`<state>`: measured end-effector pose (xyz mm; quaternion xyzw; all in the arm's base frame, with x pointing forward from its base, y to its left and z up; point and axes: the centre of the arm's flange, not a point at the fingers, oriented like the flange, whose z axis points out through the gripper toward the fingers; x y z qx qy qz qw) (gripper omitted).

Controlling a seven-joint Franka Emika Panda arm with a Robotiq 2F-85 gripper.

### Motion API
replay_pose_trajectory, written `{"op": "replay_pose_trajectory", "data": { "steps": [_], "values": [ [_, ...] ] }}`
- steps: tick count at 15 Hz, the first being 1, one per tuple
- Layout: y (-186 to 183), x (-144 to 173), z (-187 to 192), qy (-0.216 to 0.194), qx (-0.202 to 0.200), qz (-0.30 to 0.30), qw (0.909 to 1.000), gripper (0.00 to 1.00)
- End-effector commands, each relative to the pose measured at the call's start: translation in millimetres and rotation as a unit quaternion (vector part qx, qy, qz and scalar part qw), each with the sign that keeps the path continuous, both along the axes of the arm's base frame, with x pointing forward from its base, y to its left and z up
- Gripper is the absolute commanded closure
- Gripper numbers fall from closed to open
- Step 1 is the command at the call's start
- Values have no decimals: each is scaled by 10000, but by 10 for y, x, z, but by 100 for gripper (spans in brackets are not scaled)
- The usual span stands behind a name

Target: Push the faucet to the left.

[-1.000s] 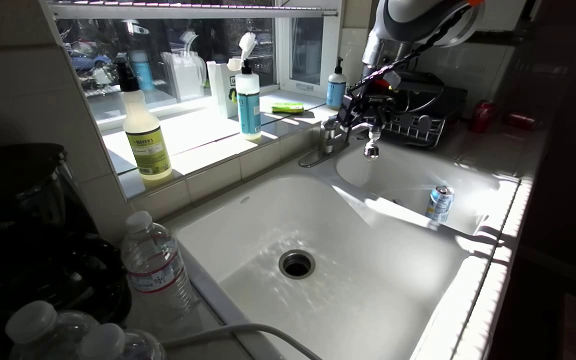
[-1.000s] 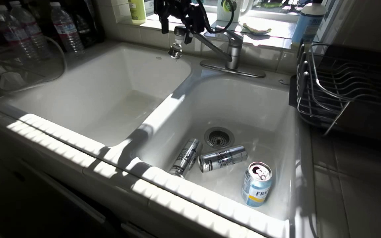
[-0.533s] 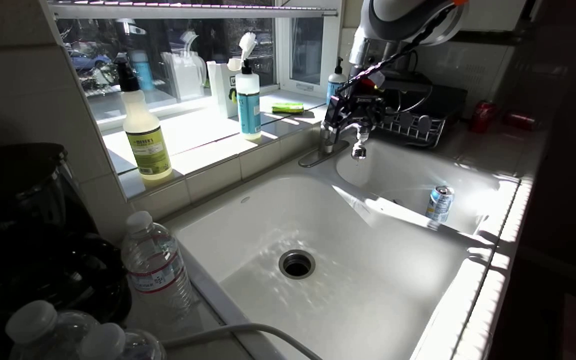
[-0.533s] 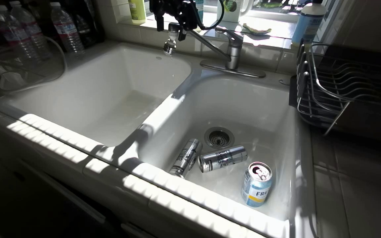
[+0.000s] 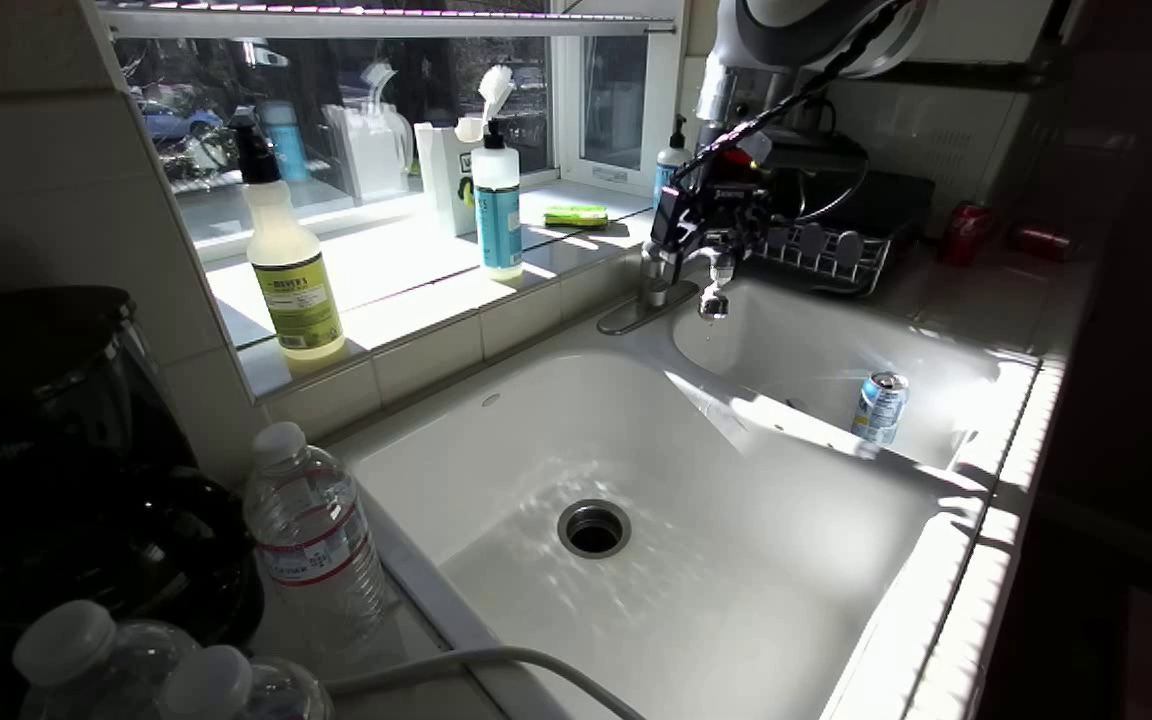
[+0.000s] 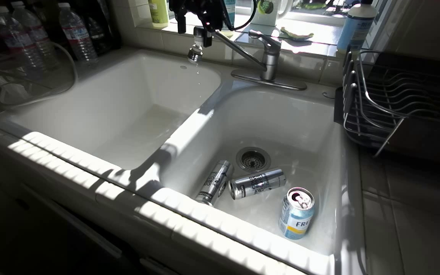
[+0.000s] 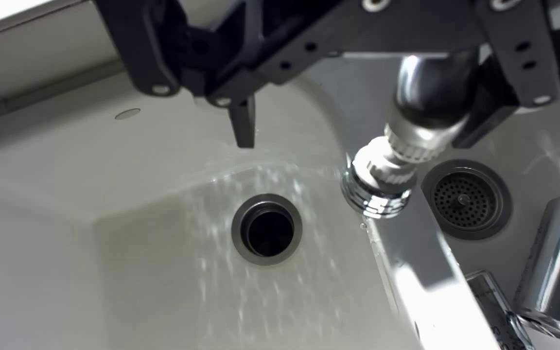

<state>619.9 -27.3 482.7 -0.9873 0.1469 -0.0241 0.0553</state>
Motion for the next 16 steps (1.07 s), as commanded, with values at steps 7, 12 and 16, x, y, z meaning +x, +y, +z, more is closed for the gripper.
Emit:
{"op": "replay_pose_trajectory", "data": {
  "steps": [7, 12, 16],
  "values": [
    [-132, -801, 435, -390, -631, 453, 9962, 0],
    [-305, -1197, 675, -1064, -714, 505, 9905, 0],
    [-289, -1520, 844, -1406, -718, 611, 9856, 0]
  ]
}}
